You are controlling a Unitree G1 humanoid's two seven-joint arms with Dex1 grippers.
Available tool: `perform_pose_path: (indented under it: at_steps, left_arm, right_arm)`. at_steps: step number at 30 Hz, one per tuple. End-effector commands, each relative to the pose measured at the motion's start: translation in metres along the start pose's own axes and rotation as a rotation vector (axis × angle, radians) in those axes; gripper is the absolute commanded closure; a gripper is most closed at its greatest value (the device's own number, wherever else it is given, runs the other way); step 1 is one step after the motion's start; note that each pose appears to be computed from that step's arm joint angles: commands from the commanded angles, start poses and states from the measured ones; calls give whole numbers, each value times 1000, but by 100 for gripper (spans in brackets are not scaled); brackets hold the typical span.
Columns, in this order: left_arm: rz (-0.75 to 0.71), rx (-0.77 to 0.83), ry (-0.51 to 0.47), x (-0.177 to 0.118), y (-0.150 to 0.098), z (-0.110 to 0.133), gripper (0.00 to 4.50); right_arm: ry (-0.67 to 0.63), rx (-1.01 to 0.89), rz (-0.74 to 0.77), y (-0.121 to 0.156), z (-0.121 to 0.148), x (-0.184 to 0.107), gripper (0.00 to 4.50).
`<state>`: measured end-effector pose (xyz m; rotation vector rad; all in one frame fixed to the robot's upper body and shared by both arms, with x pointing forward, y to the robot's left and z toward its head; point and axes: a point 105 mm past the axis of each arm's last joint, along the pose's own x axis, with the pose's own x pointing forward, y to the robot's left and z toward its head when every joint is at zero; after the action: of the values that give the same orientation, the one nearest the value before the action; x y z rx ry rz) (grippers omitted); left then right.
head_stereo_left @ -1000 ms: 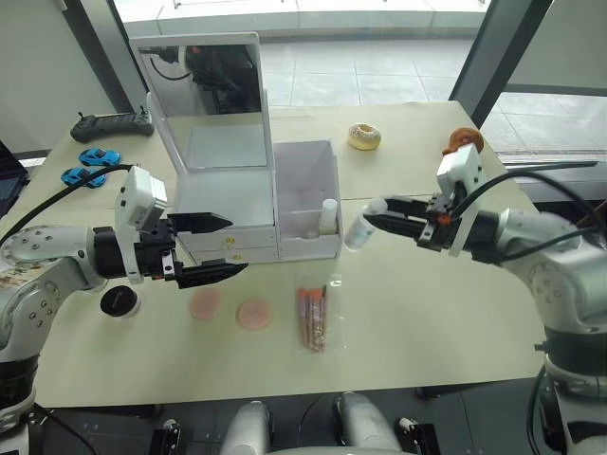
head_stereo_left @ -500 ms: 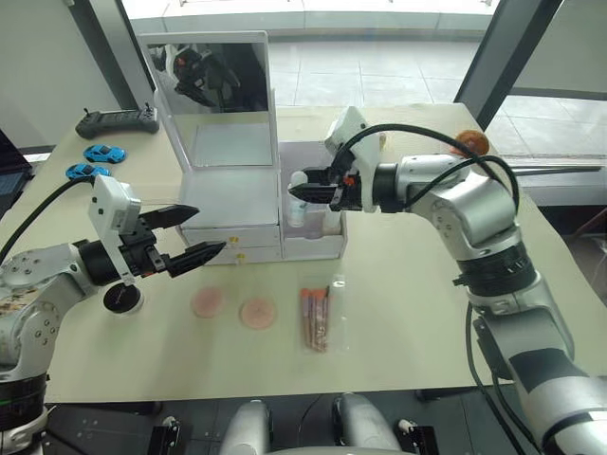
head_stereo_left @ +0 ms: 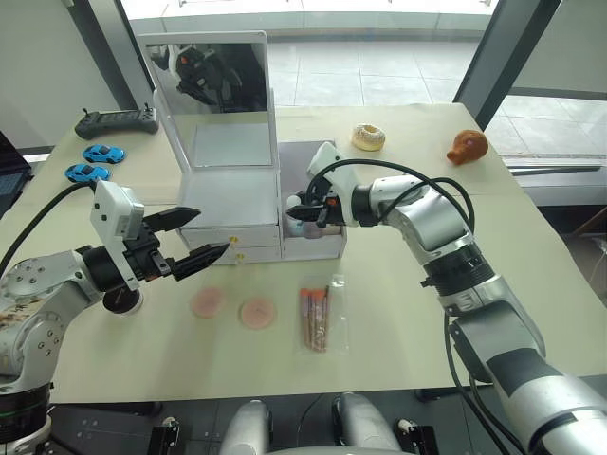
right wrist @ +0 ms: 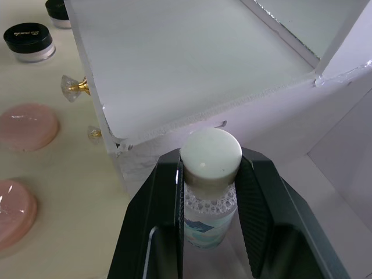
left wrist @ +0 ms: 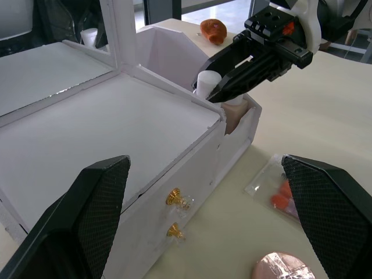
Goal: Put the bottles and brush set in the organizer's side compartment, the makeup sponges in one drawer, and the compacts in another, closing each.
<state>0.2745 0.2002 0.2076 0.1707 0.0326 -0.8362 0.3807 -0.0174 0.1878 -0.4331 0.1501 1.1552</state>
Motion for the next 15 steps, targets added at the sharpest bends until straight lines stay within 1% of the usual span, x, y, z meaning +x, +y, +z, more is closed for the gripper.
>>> perform_pose_path:
  at_steps: [1, 6, 8, 10, 12, 14, 15]
  left_arm:
    - [-15, 44, -31, 1, -4, 14, 0]
    - [-26, 40, -32, 2, -5, 14, 0]
    - [-26, 37, -37, 2, -4, 14, 0]
    - [-8, 21, -36, -4, 1, 12, 0]
    - [26, 14, -30, -13, 10, 9, 0]
    - [62, 7, -10, -24, 20, 4, 0]
    - [98, 2, 12, -35, 32, 1, 0]
  right_arm:
    - [-51, -62, -19, -7, 21, -7, 226]
    - [-87, -62, -18, -7, 31, -18, 60]
    - [-113, -60, -10, -6, 37, -27, 2]
    - [-206, -47, 7, -3, 56, -48, 2]
    - [-269, -63, 14, 0, 65, -71, 2]
    - [-286, -61, -6, 1, 62, -88, 2]
    - [-290, -51, -22, 0, 55, -99, 2]
